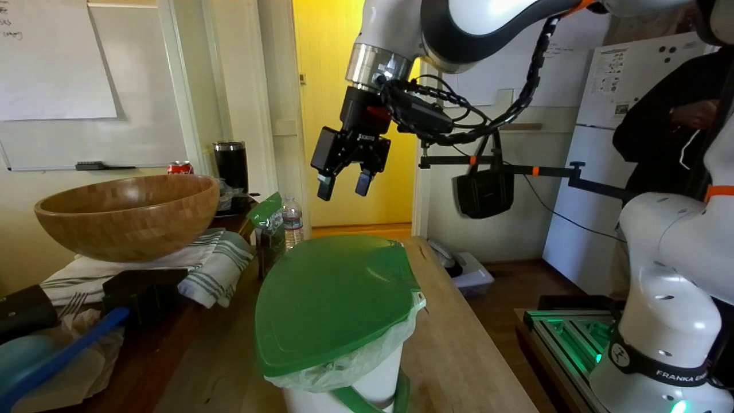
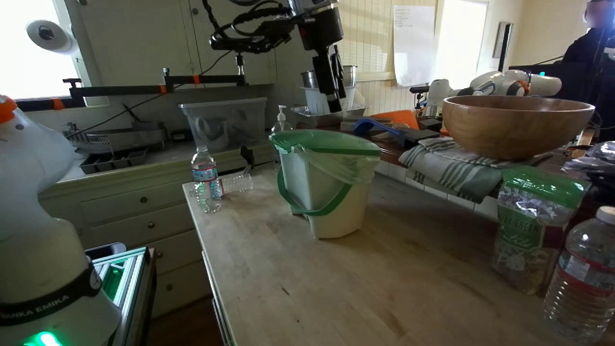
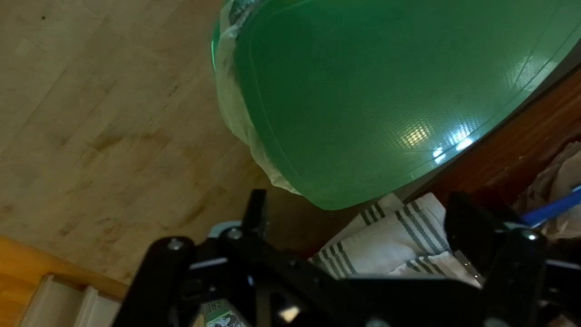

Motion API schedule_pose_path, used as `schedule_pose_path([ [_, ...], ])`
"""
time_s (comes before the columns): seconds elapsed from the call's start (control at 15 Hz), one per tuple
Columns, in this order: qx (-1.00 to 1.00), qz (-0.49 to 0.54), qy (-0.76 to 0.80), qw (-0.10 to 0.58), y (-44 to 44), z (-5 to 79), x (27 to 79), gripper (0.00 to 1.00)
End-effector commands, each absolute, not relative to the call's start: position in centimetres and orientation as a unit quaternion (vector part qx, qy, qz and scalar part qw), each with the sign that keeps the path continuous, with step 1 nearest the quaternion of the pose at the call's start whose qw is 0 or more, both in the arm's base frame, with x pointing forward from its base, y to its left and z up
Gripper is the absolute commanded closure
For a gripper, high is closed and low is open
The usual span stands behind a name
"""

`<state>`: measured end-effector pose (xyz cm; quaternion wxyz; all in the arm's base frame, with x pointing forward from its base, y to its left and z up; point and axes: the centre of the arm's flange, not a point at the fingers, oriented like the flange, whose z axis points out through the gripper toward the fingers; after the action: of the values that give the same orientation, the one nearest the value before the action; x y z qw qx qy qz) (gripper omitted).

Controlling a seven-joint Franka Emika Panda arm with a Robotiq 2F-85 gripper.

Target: Open the lid of the bin

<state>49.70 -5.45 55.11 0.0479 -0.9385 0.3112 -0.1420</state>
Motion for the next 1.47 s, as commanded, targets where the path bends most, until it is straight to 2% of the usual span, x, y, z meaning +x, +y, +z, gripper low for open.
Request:
schedule_pose_path([
  [0.0, -0.926, -0.097, 0.365, 0.005, -5.0, 55.4, 52.5, 0.00],
  [0.33, -0.902, -0.038, 0.429, -0.034, -4.5, 55.4, 54.9, 0.00],
  [0.67, -0.888, 0.028, 0.457, -0.045, -3.5, 52.8, 57.4, 0.00],
  [0.73, -0.892, 0.022, 0.450, -0.042, -3.2, 52.1, 57.9, 0.00],
  [0.8, -0.895, 0.008, 0.443, -0.044, -3.6, 52.6, 55.8, 0.00],
  [1.13, -0.896, 0.015, 0.441, -0.046, -3.3, 51.5, 57.2, 0.00],
  [1.4, -0.879, 0.035, 0.474, -0.049, -3.3, 51.8, 60.4, 0.00],
])
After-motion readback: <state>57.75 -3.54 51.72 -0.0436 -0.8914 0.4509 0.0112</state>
